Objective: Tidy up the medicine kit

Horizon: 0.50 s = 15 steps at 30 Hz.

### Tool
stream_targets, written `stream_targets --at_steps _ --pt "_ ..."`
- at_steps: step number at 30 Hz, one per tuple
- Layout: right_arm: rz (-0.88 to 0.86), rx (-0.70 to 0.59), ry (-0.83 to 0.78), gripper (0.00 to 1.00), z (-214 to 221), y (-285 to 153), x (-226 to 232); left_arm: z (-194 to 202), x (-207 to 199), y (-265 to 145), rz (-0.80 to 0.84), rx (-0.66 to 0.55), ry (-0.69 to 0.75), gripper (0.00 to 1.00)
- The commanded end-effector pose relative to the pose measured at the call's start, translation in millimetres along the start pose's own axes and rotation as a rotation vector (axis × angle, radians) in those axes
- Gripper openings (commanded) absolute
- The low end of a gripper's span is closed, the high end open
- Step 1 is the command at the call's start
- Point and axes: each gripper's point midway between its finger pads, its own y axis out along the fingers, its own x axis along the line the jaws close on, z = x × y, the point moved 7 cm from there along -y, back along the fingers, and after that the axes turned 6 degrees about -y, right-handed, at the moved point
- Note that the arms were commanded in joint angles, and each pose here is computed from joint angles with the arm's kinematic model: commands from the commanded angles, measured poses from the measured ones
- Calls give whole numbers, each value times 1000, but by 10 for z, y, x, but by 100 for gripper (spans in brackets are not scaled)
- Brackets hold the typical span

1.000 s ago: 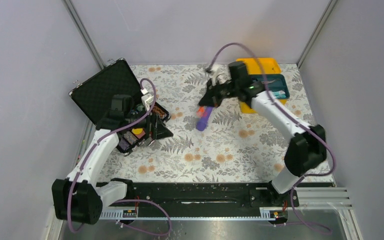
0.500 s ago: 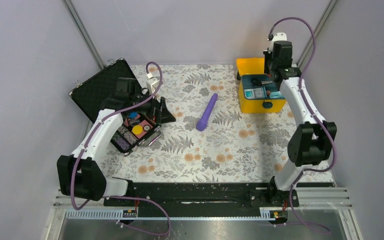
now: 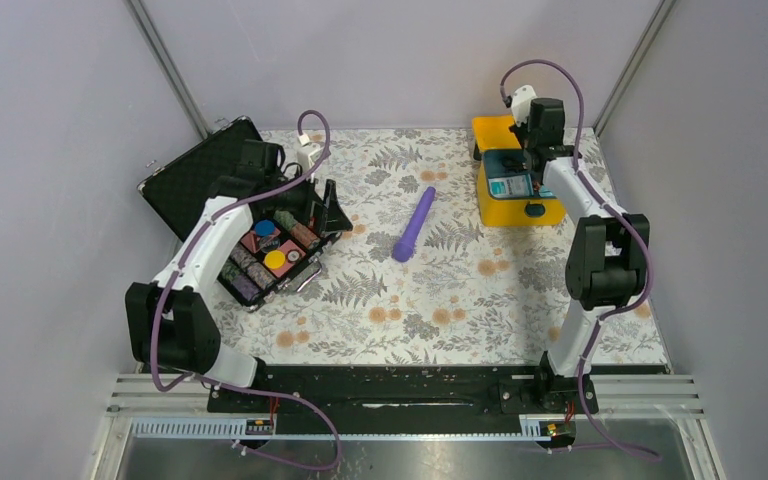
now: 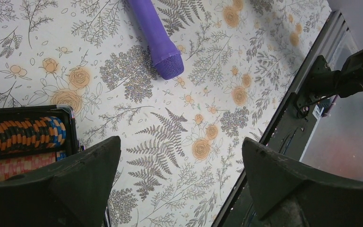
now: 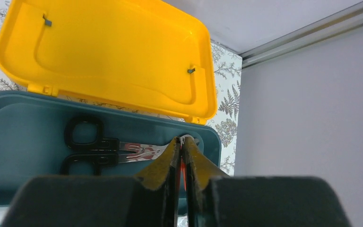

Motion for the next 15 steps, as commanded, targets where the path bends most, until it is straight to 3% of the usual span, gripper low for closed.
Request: stream_targets --at_steps 1,5,15 --pt "-46 -10 -53 16 -31 43 54 -139 -27 -32 4 -17 35 99" --pt "-112 53 -14 30 -23 48 111 -172 -33 -17 20 -18 28 99" --pt "-401 -18 250 58 -410 -489 189 -161 -44 19 62 -9 1 99"
